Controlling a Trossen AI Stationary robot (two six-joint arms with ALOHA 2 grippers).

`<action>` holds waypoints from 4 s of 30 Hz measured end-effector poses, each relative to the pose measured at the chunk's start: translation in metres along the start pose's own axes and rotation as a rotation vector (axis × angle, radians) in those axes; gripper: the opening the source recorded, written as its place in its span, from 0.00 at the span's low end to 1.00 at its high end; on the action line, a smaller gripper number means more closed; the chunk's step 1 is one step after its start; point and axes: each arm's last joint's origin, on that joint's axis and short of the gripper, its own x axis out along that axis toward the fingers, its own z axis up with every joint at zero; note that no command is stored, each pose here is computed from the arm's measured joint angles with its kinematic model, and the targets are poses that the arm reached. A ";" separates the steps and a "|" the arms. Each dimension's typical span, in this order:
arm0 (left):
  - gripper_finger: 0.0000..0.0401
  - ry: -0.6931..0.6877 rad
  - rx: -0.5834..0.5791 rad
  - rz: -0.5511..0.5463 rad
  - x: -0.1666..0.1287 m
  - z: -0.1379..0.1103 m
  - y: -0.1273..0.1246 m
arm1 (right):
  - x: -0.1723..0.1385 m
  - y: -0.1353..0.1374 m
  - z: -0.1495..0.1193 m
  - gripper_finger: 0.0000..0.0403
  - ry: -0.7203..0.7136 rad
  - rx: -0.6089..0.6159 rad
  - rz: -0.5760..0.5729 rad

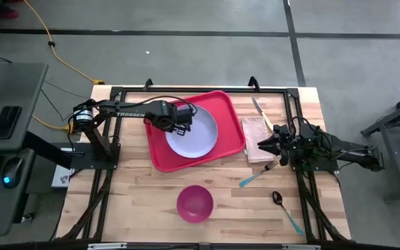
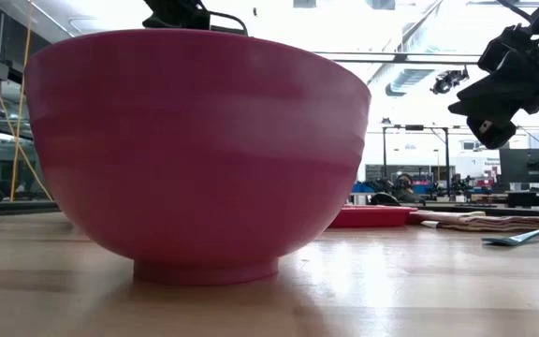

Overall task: Set up tray
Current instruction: Put the purple plate on the red tray below the light pink mug, then stack the pink bowl on the purple plate

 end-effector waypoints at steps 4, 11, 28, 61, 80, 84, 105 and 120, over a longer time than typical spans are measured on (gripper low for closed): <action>0.19 0.000 -0.001 0.000 0.000 0.000 0.000 | 0.000 0.000 0.000 0.18 0.000 0.000 0.000; 0.24 0.003 0.001 0.008 0.000 0.000 0.001 | 0.000 0.000 0.000 0.18 0.000 0.000 0.000; 0.24 0.010 0.074 -0.123 -0.033 0.010 -0.008 | 0.000 0.000 0.000 0.18 -0.004 0.000 -0.009; 0.21 -0.025 0.868 -0.698 -0.173 -0.101 -0.058 | 0.000 0.000 0.000 0.18 -0.003 -0.006 -0.008; 0.21 0.075 0.943 -0.676 -0.146 -0.129 -0.091 | 0.000 0.001 0.000 0.18 0.012 -0.008 0.025; 0.21 0.103 0.938 -0.723 -0.144 -0.132 -0.099 | 0.000 0.001 0.000 0.18 0.012 -0.014 0.025; 0.32 0.170 0.870 -0.810 -0.152 -0.143 -0.103 | -0.001 0.004 -0.002 0.18 0.072 -0.060 0.154; 0.70 -0.032 0.764 -0.733 -0.149 -0.137 -0.109 | -0.001 0.004 -0.004 0.18 0.096 -0.072 0.164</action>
